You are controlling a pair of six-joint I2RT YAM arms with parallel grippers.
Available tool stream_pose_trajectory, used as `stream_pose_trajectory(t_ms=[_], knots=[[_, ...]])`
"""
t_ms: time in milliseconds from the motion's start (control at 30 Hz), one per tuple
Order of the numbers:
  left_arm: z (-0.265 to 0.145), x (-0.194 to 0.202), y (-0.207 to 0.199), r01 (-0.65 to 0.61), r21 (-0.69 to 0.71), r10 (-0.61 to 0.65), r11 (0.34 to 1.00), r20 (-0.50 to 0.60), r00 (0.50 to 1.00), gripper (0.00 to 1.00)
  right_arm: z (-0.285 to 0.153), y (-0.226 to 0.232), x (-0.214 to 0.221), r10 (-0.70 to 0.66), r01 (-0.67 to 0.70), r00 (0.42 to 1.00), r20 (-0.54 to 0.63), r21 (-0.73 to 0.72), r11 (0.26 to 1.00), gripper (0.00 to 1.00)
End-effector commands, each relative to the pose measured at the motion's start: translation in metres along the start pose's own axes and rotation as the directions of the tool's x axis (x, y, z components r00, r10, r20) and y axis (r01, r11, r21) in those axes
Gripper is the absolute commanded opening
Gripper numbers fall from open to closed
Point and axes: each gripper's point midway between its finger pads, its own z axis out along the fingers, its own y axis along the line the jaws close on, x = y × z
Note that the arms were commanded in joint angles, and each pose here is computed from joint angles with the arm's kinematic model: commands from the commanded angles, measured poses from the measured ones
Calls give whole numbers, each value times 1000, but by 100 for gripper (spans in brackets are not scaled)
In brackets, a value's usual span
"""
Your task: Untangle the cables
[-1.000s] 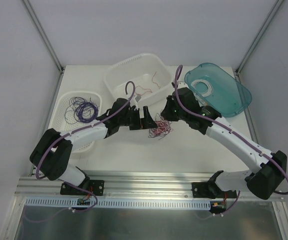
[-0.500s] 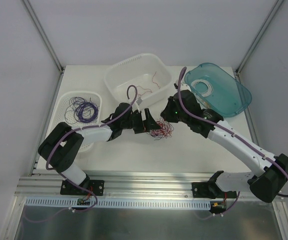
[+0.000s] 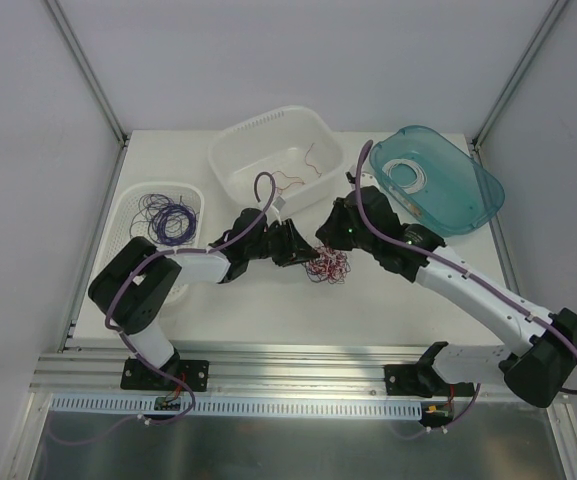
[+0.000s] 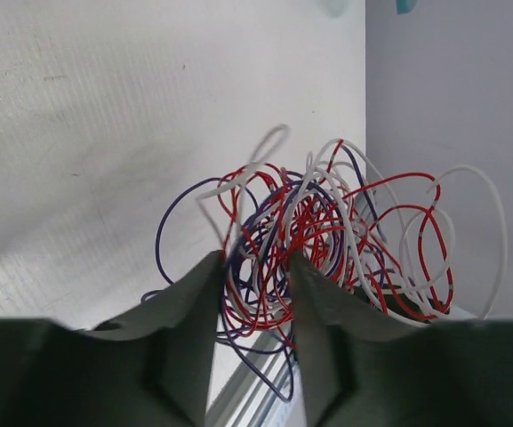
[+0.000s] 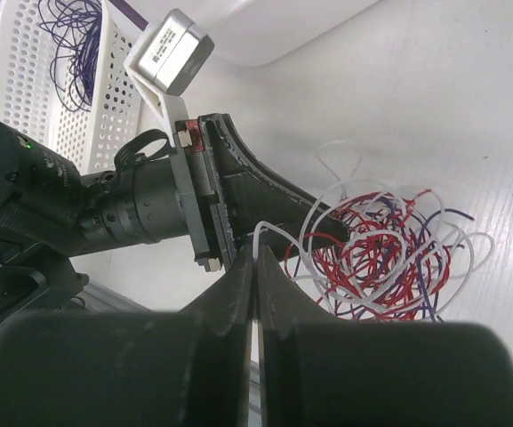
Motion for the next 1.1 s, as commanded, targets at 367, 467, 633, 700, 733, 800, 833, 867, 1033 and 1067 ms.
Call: stream_pose_trajectory(t_ms=[367,467,633,700,733,800,833,867,1033,1067], knots=[[-15,-4,35,-52,-213,64,976,46,997,0,-48,14,-50,-64,67,990,123,-20,998,1],[-31,-15,57,-116,-378,148,919,57,987,0,-73,11,-78,-115,115,976,183,10,993,1],[-75,-24,88,-119,-588,201,800,75,977,0,-115,-7,-122,-131,122,954,271,49,991,1],[-91,-26,99,-109,-652,206,750,74,976,0,-130,-15,-138,-131,114,942,309,70,991,1],[-96,-26,103,-114,-672,212,732,66,975,0,-137,-14,-144,-143,131,937,320,61,990,1],[-106,-28,109,-106,-700,211,707,66,975,0,-160,-12,-160,-141,131,918,371,53,990,1],[-113,-26,118,-96,-728,199,679,58,978,0,-166,-15,-167,-135,123,911,391,55,991,1],[-117,-26,120,-90,-736,193,670,56,980,0,-179,-12,-177,-142,133,894,425,51,990,1],[-134,-22,140,-44,-779,136,626,54,989,0,-213,-27,-211,-157,105,830,535,127,986,1],[-139,-21,145,-31,-791,121,611,55,991,0,-218,-28,-215,-154,98,821,550,131,987,1]])
